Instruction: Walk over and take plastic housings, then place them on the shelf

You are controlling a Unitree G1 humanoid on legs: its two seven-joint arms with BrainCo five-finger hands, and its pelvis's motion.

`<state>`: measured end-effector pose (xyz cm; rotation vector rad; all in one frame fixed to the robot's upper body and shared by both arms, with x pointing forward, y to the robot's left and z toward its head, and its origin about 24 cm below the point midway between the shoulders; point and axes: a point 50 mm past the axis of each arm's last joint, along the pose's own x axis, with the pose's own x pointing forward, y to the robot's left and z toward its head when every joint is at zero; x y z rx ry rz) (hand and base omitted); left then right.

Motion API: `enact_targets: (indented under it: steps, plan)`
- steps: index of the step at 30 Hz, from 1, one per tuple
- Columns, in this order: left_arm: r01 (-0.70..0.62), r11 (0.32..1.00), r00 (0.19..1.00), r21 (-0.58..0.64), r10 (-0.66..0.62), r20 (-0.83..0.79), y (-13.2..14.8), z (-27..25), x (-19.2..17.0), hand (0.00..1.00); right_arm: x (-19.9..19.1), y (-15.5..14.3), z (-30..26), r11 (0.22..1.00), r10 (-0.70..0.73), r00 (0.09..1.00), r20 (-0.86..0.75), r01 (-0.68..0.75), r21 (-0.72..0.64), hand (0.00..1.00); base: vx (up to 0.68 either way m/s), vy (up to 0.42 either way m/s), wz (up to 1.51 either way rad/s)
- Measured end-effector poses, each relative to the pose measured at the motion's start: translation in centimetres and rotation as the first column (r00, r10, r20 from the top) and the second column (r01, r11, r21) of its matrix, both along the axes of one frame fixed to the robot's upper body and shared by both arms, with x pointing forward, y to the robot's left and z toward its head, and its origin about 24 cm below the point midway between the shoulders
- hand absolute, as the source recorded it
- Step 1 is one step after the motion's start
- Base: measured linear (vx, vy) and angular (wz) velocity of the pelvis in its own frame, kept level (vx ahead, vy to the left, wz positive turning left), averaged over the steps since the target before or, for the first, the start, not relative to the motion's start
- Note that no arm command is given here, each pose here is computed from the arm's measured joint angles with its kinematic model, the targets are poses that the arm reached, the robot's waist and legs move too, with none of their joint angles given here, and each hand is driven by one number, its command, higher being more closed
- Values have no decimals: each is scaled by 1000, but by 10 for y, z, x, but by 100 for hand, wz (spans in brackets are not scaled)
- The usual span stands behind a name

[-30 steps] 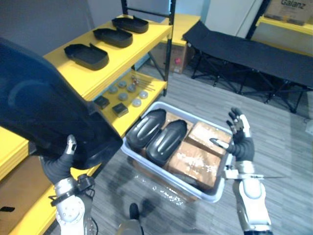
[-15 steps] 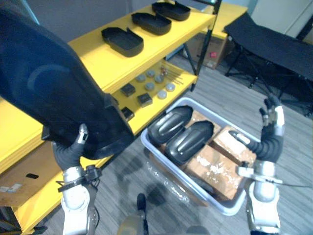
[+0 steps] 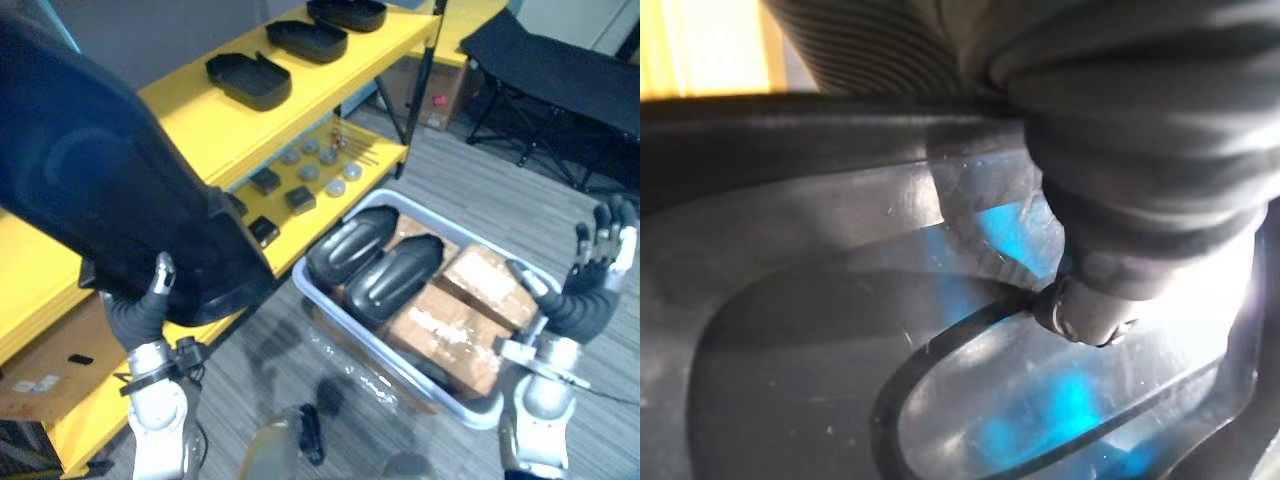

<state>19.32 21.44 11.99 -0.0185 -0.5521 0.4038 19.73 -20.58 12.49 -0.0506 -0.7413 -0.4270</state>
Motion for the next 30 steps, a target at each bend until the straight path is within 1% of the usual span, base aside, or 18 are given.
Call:
enact_targets:
  steps: [2, 5, 9, 11, 14, 19, 23, 25, 27, 30]
  plan:
    - [8, 1000, 1000, -5, -8, 4, -1, 1, 1, 100, 2, 9, 2, 997, 66, 998, -5, -66, -36, 0, 303, 23, 52]
    - [27, 1000, 1000, -14, -27, 4, -5, 0, 2, 100, 2, 16, 3, 990, 121, 993, -12, -122, -69, 0, 273, -13, 44]
    - [97, 995, 995, -12, -97, -3, -19, 0, 5, 100, 5, 24, 3, 972, 210, 977, -34, -212, -99, 0, 249, -97, 22]
    - [142, 990, 990, -26, -142, -12, -30, -2, 6, 100, 7, 24, 3, 966, 225, 973, -52, -230, -116, 0, 223, -96, -3]
    - [179, 984, 984, -21, -179, -12, -37, -2, 8, 100, 4, 23, -1, 966, 227, 971, -74, -234, -114, 0, 156, -25, -4]
    - [174, 985, 985, -19, -174, 16, -38, 3, 12, 100, 4, 23, -2, 962, 236, 968, -79, -245, -119, 0, 59, 41, -2]
    - [136, 990, 991, -30, -136, 7, -35, 3, 12, 100, 3, 31, -1, 941, 301, 950, -79, -309, -134, 0, 6, 35, 14]
    - [125, 992, 992, -31, -126, -7, -34, 0, 12, 100, 3, 40, 0, 922, 355, 933, -65, -361, -140, 0, -55, 9, 67]
    - [133, 991, 991, -25, -133, -13, -36, -1, 14, 100, 3, 41, 0, 923, 355, 933, -55, -359, -141, 0, -91, -1, 125]
    - [145, 989, 989, 5, -145, -3, -37, 1, 13, 100, 6, 37, 6, 937, 320, 947, -20, -320, -142, 0, -110, 86, 133]
